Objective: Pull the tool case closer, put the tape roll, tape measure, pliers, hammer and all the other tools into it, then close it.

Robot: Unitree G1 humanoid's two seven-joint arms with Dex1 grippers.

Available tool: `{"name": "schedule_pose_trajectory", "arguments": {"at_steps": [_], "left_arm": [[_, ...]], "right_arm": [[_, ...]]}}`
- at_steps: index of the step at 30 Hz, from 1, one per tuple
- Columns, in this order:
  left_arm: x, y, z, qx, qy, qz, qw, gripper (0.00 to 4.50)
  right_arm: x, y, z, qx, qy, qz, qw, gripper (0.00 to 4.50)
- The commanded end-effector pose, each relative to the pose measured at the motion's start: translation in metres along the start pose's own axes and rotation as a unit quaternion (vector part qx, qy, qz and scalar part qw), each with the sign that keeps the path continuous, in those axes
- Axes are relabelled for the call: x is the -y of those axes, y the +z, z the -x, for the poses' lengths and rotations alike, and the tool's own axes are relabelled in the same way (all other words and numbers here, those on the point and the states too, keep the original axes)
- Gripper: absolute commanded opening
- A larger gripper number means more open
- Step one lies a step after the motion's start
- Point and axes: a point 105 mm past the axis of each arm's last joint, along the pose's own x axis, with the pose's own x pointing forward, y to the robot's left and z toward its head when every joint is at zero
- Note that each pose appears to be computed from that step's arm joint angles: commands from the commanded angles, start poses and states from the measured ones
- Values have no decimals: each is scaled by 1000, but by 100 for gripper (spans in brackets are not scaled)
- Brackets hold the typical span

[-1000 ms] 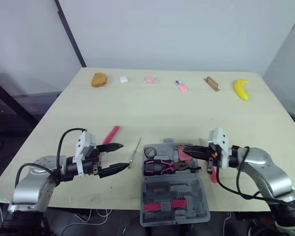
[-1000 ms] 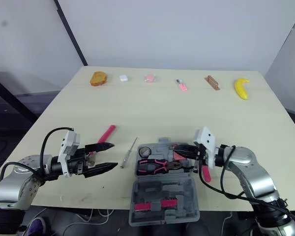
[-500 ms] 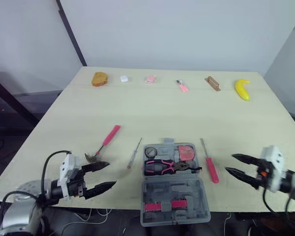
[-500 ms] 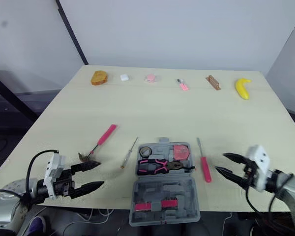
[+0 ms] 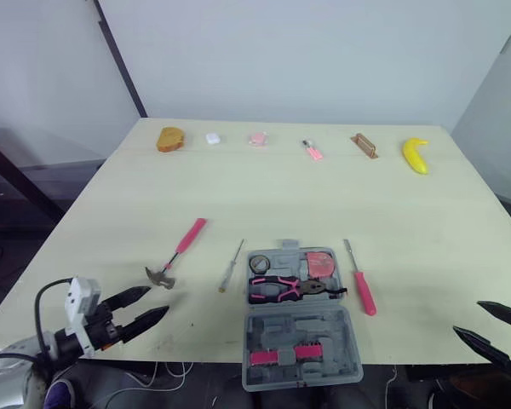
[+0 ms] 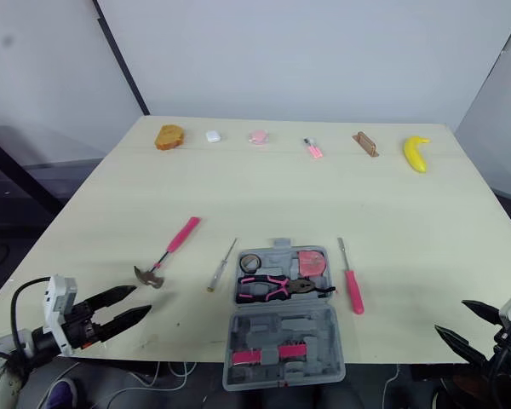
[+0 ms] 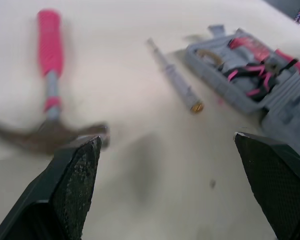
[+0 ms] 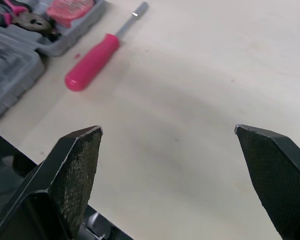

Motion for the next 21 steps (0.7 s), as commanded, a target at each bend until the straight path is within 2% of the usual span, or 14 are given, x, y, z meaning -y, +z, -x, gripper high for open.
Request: {"name": "schedule_pose_trajectory", "arguments": {"at_steps": [1,5,8,11,15,18,19,20,21], "left_arm": [[18,7,5,2,-47,-36,998,450],[41,14,-18,-2,-104,-66,992,450],[55,15,-35,-13,-143,-81,986,450],[64,13,-46,-27,-171,-79,982,376],[70,15,-77,-43,-193,-95,976,167],[76,19,-95,-53,-208,-109,971,54],[78,20,-98,-56,-210,-110,970,54],[81,18,-102,-64,-215,-112,968,5],[82,16,-106,-72,-216,-112,967,5]], "right_arm": [[-13,41,-18,44,34,35,998,446],[-46,80,-59,81,93,79,989,446],[-73,89,-84,62,167,97,979,446],[-89,92,-100,48,204,94,973,373],[-108,77,-125,-25,252,158,954,165],[-109,64,-130,-73,260,187,945,43],[-108,62,-131,-81,261,203,940,43],[-106,60,-133,-99,259,228,933,2],[-103,58,-136,-115,254,245,929,2]]}}
